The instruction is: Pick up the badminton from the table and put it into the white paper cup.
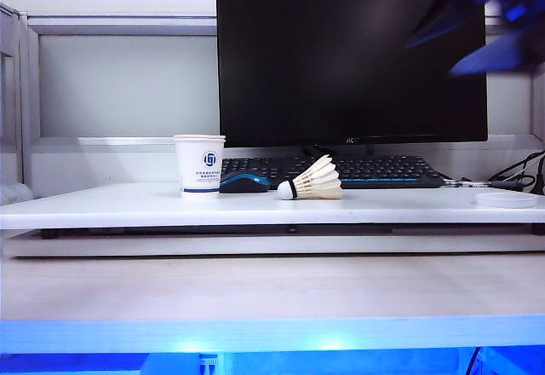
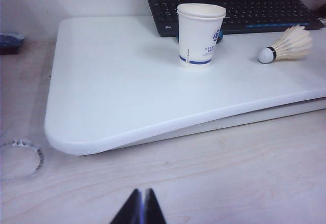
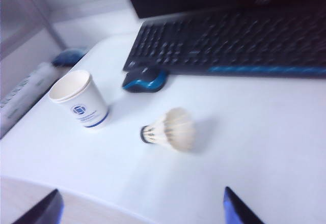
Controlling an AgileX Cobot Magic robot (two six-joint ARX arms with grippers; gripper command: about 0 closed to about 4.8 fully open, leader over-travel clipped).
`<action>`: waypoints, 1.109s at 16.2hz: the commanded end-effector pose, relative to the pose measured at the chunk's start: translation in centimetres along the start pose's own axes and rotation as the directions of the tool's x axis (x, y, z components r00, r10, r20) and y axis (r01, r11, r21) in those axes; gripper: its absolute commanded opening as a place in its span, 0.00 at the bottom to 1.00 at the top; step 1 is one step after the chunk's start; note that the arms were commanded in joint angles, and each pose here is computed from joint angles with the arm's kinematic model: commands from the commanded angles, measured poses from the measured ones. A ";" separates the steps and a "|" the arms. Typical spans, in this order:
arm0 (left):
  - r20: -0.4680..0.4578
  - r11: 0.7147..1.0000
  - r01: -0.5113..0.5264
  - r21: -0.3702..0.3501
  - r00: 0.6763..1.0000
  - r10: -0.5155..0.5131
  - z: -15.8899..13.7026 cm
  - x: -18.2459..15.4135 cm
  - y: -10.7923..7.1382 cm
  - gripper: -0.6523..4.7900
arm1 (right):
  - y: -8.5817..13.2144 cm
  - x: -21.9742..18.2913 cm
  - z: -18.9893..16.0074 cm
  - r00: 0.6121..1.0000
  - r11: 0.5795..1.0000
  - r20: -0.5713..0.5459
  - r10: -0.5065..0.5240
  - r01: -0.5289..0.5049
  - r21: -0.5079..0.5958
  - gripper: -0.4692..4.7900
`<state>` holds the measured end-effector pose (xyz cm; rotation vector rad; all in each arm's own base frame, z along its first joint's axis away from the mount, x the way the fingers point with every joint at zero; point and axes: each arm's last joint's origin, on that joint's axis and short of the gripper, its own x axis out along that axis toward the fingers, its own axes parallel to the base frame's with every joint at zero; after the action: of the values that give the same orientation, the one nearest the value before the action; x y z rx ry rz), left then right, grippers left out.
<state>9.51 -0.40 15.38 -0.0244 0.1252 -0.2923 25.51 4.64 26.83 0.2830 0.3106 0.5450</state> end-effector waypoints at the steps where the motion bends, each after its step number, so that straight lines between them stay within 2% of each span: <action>1: -0.019 1.000 0.014 -0.010 1.000 -0.014 -0.2 0.0 0.0 0.16 | -0.9 3.7 0.9 0.995 0.993 -0.042 0.096 -0.092 0.070 0.91; 3: -0.019 1.000 0.014 -0.010 1.000 -0.014 -0.2 0.0 0.0 0.16 | -1.3 6.2 1.0 0.987 0.988 -0.072 0.143 -0.137 0.077 0.91; 6: -0.019 1.000 0.014 -0.010 1.000 -0.014 -0.2 0.0 0.0 0.16 | -0.6 11.8 -1.0 0.960 0.973 -0.177 0.216 -0.198 0.115 0.91; 10: -0.019 1.000 0.014 -0.010 1.000 -0.014 -0.2 0.0 0.0 0.16 | -1.4 14.4 -2.7 0.955 0.977 -0.226 0.194 -0.167 0.136 0.91; 14: -0.019 1.000 0.014 -0.010 1.000 -0.014 -0.2 0.0 0.0 0.16 | -1.8 15.7 -2.3 0.959 0.978 -0.209 0.189 -0.166 0.125 0.91; 16: -0.019 1.000 0.014 -0.010 1.000 -0.014 -0.2 0.0 0.0 0.16 | -2.0 16.6 -1.9 0.961 0.976 -0.201 0.191 -0.165 0.140 0.82; 18: -0.019 1.000 0.013 -0.010 1.000 -0.013 -0.2 0.0 0.0 0.16 | -2.0 16.8 -1.8 0.960 0.975 -0.199 0.198 -0.172 0.143 0.54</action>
<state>9.52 -0.40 15.38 -0.0245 0.1256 -0.2927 39.26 12.42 20.49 0.3754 0.5516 0.7298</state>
